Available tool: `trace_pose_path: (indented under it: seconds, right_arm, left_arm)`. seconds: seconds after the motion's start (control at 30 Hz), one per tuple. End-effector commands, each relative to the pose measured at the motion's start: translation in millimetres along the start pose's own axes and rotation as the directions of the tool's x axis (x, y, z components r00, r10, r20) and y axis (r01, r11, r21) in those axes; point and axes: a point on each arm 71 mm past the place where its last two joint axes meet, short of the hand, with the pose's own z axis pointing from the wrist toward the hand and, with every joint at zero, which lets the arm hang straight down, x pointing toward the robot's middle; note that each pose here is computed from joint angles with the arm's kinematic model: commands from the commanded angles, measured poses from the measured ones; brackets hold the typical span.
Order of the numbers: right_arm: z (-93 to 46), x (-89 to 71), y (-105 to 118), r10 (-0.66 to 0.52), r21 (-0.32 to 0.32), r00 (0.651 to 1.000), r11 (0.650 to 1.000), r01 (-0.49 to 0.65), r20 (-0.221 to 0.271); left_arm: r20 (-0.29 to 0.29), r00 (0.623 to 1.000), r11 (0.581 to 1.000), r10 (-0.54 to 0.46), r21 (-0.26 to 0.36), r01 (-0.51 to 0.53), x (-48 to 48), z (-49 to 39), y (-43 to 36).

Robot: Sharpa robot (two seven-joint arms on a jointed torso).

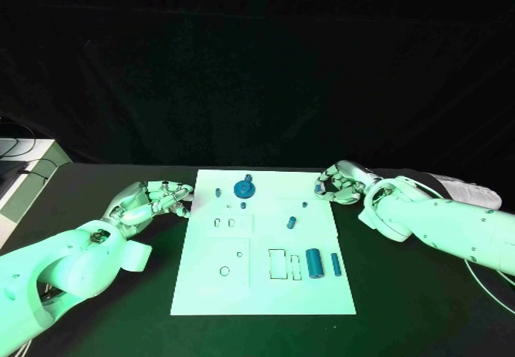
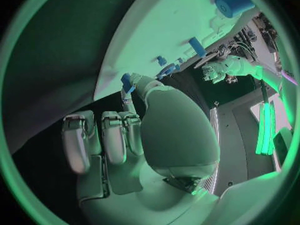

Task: Assemble the parts on the task board

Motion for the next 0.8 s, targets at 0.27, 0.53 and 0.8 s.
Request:
trace_pose_path:
  seconds: [0.27,0.53,0.8]
  right_arm:
    - [2.7,-16.0,38,-0.012,0.008,0.992,1.0,0.011,0.125]
    - [4.6,14.3,94,0.029,-0.005,0.996,1.0,-0.028,0.089]
    - [-4.7,56.0,140,0.049,-0.02,0.999,0.999,-0.048,0.023]
  left_arm:
    - [-0.009,1.0,1.0,-0.001,0.007,0.001,1.1,0.5,-0.6]
    - [0.002,1.0,1.0,0.005,0.003,-0.005,1.5,1.9,0.4]
    - [0.001,1.0,1.0,0.005,0.003,-0.005,3.7,3.6,1.0]
